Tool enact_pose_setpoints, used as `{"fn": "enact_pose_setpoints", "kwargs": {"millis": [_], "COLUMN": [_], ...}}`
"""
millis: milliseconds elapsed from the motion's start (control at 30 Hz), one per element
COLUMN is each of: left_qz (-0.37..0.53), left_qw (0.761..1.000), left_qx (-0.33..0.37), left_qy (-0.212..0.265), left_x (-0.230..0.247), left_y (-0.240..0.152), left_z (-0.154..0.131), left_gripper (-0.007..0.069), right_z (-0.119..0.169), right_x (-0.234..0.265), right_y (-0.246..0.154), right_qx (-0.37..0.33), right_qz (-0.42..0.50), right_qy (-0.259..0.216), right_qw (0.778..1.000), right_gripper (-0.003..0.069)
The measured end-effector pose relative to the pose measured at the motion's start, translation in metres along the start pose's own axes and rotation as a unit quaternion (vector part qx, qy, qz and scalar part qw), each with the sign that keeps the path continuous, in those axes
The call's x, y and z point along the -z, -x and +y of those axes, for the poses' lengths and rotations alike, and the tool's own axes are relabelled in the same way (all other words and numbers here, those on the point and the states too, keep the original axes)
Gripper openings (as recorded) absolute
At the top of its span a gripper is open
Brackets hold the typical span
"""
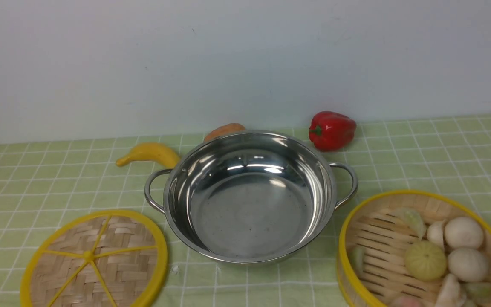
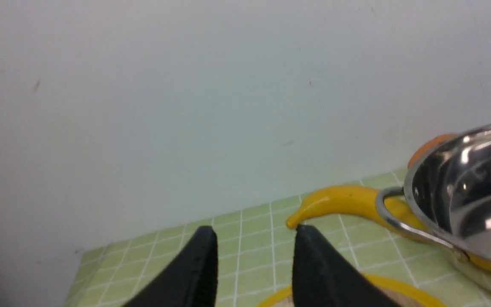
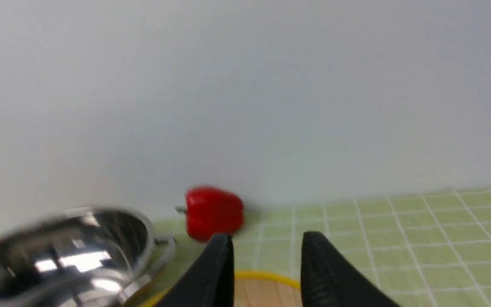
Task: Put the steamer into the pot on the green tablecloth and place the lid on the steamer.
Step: 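Reach for and grasp the rim of the bamboo steamer holding the buns with the right gripper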
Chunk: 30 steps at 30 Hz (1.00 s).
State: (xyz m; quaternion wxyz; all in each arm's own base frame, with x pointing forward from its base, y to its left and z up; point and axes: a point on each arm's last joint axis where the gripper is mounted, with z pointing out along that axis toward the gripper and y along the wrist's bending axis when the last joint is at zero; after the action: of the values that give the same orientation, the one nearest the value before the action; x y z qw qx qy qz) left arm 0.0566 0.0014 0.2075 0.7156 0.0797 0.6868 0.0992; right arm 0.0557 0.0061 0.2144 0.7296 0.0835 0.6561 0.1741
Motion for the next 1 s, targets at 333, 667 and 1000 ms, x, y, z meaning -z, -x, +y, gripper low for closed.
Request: {"fn": "enact_pose_setpoints", "kwargs": {"millis": [333,667,1000], "left_qz": [-0.109,-0.288,-0.398], "left_qw": [0.994,0.951,0.905], "left_qx": [0.000,0.108,0.151], "left_qy": [0.013,0.000,-0.005], "left_x": [0.002,0.016,0.041], "left_y": [0.020,0.050,0.143], "left_z": [0.002,0.005,0.030], "left_gripper": [0.0243,0.0243,0.0243], "right_z": [0.008,0.017,0.045], "right_x": [0.005,0.026,0.029], "right_y": [0.028,0.062,0.160], "right_qx": [-0.099,-0.137,-0.058], "right_qz": [-0.150,-0.347,-0.396], "right_qy": [0.059,0.156,0.087], "right_qw": [0.982,0.914,0.912], "right_gripper": [0.0240,0.0240,0.0240]}}
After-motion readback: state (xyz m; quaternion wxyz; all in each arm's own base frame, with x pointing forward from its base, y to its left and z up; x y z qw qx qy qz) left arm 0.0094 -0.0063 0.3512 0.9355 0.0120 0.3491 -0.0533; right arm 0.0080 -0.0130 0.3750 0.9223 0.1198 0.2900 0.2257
